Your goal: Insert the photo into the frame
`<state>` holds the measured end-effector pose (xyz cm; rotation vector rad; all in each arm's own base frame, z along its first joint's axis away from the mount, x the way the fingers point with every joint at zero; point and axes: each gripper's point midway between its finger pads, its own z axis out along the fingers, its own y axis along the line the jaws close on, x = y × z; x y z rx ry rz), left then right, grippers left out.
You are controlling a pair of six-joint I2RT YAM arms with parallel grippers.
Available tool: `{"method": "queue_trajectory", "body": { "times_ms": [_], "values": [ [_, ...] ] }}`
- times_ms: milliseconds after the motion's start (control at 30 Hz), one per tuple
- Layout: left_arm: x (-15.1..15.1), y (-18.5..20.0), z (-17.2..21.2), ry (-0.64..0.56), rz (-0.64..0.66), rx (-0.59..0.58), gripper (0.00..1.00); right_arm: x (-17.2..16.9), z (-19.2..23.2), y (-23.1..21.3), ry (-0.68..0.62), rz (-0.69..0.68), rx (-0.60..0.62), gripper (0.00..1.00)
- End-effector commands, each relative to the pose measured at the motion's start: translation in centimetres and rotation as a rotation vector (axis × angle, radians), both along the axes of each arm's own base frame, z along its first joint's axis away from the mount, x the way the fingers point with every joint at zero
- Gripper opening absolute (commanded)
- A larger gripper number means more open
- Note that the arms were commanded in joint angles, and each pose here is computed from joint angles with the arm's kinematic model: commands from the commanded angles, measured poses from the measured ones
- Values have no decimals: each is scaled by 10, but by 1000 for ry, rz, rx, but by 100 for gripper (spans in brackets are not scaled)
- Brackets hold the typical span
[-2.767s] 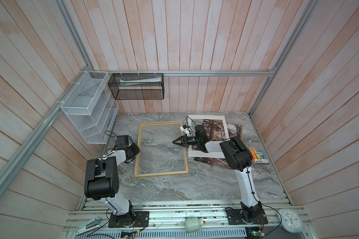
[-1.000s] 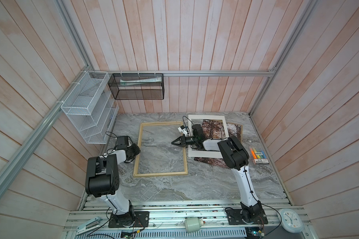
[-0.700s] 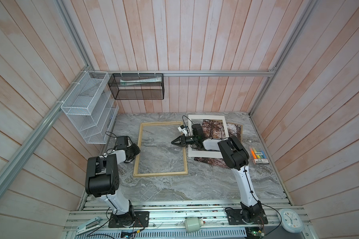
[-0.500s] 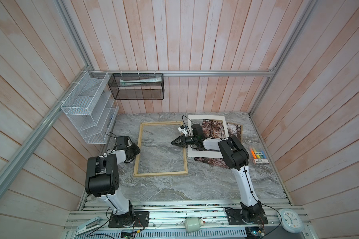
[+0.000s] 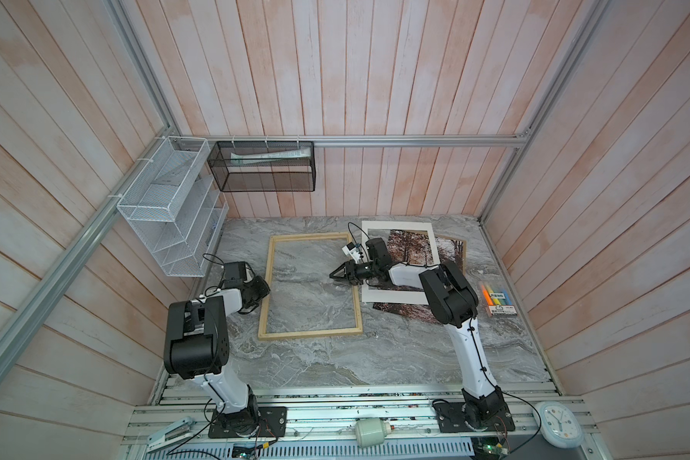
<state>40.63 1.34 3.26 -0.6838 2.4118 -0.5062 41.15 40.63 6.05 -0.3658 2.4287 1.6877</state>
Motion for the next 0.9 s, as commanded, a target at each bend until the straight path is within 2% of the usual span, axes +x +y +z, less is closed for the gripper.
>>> {"method": "queue_trajectory", "body": {
  "times_ms": [0,233,867],
  "values": [
    [-2,-15,-6,4,-52,-46,27,-1,8,12,-72,16,-27,42],
    [-3,-15,-9,12,-53,-46,21,-1,7,15,-100,18,-72,48],
    [-2,-14,-11,18,-50,-44,16,4,6,7,-183,-20,-218,62]
  ]
}}
